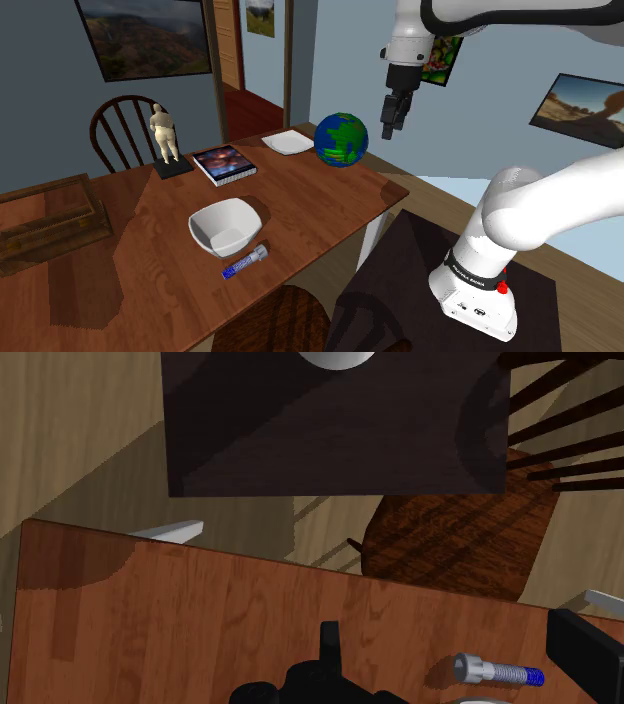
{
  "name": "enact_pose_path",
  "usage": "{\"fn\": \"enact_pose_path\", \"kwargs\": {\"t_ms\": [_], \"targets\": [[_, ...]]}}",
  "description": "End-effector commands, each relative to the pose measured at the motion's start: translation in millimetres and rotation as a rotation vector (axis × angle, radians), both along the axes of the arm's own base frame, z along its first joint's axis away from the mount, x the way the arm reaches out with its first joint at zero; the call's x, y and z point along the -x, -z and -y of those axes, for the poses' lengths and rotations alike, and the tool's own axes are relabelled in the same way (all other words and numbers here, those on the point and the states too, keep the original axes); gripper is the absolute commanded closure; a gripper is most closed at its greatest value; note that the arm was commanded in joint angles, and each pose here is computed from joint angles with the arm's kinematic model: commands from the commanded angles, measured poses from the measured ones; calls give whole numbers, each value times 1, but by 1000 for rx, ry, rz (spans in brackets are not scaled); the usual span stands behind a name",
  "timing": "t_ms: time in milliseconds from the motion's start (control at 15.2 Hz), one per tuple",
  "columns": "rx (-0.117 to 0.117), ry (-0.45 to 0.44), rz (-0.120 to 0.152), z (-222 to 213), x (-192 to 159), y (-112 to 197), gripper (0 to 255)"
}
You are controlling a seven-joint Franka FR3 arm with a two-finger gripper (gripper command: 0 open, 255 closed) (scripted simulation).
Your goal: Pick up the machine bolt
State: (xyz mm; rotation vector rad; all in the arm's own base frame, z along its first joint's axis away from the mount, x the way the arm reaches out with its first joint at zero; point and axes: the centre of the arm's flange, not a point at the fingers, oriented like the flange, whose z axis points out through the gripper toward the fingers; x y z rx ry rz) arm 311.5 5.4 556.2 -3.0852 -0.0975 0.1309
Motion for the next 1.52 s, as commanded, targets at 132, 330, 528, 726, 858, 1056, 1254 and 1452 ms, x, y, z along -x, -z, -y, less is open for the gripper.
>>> {"fn": "enact_pose_path", "kwargs": {"t_ms": [132, 330, 528, 726, 858, 1056, 1254, 1452], "targets": [[4, -2, 3, -12, -11, 21, 0], [9, -4, 8, -31, -27, 52, 0], [14, -6, 13, -49, -44, 83, 0], [20, -9, 18, -67, -61, 114, 0], [23, -11, 22, -79, -72, 134, 0], [28, -13, 27, -97, -89, 165, 0], [34, -15, 32, -114, -106, 196, 0], [39, -18, 37, -132, -123, 227, 0]]}}
